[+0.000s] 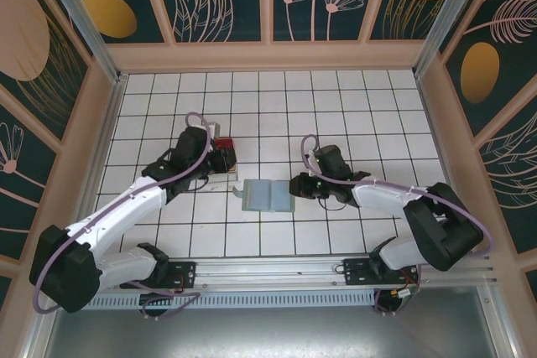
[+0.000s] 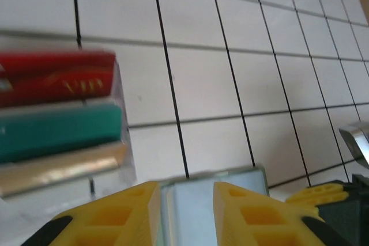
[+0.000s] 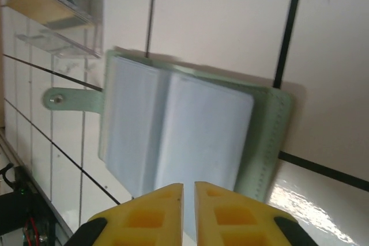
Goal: Take the credit cards out of the card holder
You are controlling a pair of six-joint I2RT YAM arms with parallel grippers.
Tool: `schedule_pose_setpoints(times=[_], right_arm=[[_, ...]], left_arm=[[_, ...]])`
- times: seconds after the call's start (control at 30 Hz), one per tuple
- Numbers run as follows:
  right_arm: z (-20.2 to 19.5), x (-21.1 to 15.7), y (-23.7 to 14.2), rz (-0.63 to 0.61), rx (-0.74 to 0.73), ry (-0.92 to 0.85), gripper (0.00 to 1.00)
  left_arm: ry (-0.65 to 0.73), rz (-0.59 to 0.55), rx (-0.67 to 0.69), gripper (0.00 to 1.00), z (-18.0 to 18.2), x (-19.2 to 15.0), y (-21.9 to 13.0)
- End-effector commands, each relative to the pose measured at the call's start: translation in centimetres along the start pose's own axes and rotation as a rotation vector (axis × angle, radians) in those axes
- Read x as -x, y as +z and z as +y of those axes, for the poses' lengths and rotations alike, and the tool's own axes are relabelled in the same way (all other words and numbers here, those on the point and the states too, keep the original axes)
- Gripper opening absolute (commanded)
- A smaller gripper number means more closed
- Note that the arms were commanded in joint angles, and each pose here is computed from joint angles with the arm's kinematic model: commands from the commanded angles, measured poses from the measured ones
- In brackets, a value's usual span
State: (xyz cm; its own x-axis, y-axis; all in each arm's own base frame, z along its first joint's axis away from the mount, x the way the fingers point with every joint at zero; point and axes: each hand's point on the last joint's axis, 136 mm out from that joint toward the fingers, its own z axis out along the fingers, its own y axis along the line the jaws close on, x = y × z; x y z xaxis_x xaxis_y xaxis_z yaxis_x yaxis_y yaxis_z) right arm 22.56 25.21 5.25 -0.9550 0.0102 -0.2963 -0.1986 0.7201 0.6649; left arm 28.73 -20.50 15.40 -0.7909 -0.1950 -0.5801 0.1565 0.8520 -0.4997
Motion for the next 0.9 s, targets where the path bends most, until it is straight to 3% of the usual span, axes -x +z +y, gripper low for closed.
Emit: schedule_pose_setpoints(times=[0.0,0.13,0.57,0.87], right_arm=[[-1.4,-1.4,0.9,0.036,-0.049,0.012,0.10],[-2.5,-2.2,1.3,0.058,-0.089,0.027,0.00],[-4.0,-3.0,0.5,0.071,-0.169,0.020,0.00],[-4.2,-3.3,1.4,0.092,-0.159,0.033,0.00]], left_arm=[[-0.104,0.042,-0.072,0.31,-1.7,-2.2,1.0],[-0.125,0.117,-0.064,0.31,-1.8,-5.2,2.2],[-0.135,0.225,-0.080,0.35,-2.8,-9.0,4.2],[-0.129,0.315,-0.018,0.35,-1.5,-11.5,5.8]])
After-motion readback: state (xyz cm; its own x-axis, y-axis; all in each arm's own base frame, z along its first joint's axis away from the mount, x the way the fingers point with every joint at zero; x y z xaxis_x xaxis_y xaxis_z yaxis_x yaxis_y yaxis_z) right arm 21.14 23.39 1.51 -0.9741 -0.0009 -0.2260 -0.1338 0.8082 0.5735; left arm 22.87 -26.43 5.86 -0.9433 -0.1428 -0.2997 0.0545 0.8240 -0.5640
